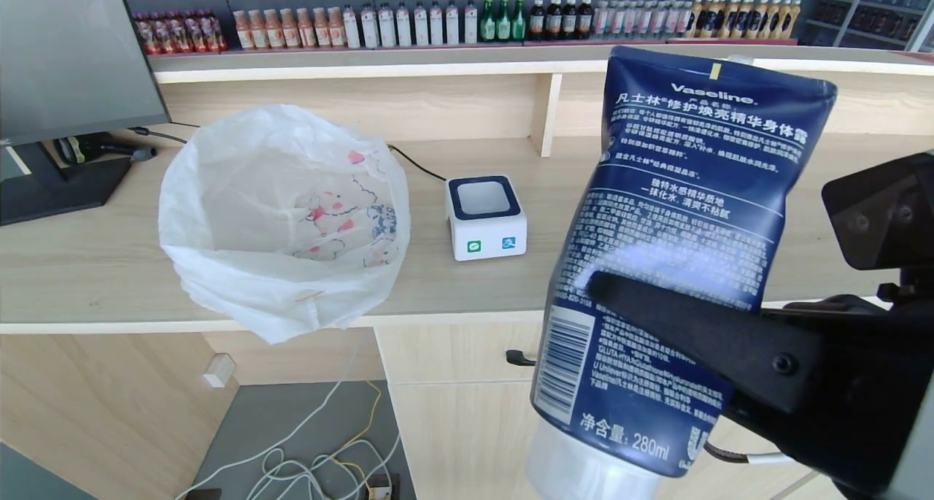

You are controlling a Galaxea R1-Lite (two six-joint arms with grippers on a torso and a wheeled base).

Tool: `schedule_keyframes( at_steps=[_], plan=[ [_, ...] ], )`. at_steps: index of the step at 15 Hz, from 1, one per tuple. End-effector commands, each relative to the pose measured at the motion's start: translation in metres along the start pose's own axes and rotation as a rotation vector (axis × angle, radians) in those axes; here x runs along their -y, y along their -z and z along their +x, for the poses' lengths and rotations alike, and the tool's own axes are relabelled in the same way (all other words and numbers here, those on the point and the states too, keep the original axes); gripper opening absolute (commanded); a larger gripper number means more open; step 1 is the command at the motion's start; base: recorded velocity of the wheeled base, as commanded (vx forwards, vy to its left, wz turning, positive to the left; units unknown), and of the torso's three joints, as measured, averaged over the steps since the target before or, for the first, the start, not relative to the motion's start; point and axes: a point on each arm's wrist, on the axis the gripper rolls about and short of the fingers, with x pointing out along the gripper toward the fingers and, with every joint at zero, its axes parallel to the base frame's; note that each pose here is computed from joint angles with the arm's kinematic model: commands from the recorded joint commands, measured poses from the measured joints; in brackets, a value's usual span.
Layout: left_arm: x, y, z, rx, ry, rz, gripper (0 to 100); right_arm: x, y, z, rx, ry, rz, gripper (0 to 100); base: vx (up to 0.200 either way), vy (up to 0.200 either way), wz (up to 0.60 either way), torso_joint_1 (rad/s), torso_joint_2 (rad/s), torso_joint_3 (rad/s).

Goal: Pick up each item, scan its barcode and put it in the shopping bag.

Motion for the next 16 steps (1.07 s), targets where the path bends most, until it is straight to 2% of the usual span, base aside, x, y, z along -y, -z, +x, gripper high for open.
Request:
schedule_keyframes(
  at_steps=[1,5,11,16],
  plan=[
    [0.000,0.000,0.000,0.000,0.000,0.000,100,0.001,0.001,0.000,0.004,-0.005,-0.003,0,0.000,0.000,0.00,0.000,0.00,0.000],
    [0.000,0.000,0.000,0.000,0.002,0.000,100,-0.002,-0.002,0.000,0.032,-0.031,-0.013,0,0.000,0.000,0.00,0.000,0.00,0.000],
    [0.000,0.000,0.000,0.000,0.000,0.000,100,-0.011,0.003,0.000,0.026,-0.084,-0.021,0,0.000,0.000,0.00,0.000,0.00,0.000],
    [0.000,0.000,0.000,0.000,0.000,0.000,100,-0.010,0.004,0.001,0.021,-0.082,-0.015,0,0.000,0.000,0.00,0.000,0.00,0.000]
  ],
)
